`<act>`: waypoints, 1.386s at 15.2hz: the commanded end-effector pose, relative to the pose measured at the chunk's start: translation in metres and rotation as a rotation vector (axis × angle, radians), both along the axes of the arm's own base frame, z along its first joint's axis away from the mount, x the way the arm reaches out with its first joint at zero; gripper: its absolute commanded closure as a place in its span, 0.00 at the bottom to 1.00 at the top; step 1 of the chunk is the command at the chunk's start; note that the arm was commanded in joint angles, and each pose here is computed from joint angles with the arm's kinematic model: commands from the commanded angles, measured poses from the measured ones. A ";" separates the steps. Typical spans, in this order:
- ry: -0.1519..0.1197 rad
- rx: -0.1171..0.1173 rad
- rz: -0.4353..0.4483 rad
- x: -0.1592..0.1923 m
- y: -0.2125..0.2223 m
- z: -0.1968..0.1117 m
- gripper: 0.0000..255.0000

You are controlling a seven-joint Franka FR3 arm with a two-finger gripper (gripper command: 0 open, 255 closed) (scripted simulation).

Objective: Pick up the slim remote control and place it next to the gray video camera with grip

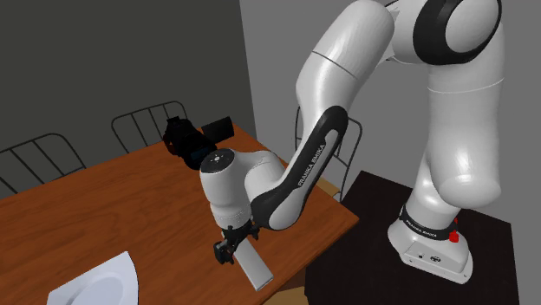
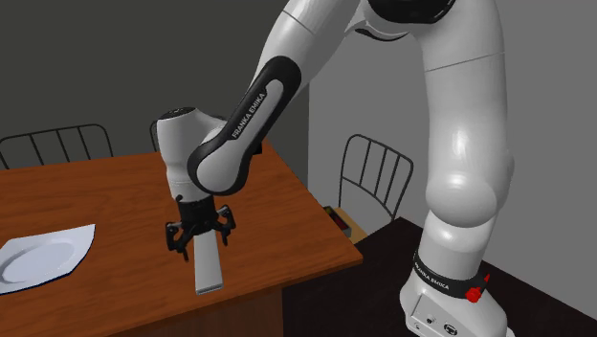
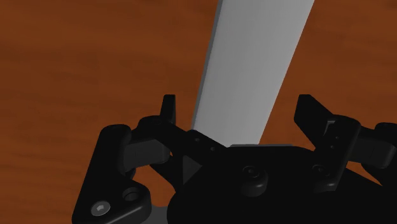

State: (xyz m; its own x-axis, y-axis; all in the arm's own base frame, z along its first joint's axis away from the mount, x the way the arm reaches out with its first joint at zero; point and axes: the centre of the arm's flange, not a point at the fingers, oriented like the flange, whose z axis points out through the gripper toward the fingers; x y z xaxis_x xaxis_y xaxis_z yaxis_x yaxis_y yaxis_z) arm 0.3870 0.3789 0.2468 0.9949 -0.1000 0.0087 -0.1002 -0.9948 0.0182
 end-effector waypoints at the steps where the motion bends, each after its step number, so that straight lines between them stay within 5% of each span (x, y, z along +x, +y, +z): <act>1: 0.000 0.000 0.000 0.000 0.001 -0.009 0.00; 9: 0.000 0.000 0.000 0.000 0.001 -0.009 0.00; 10: 0.000 0.000 0.000 0.000 0.001 -0.009 1.00; 21: 0.000 0.000 0.000 0.000 0.001 0.001 1.00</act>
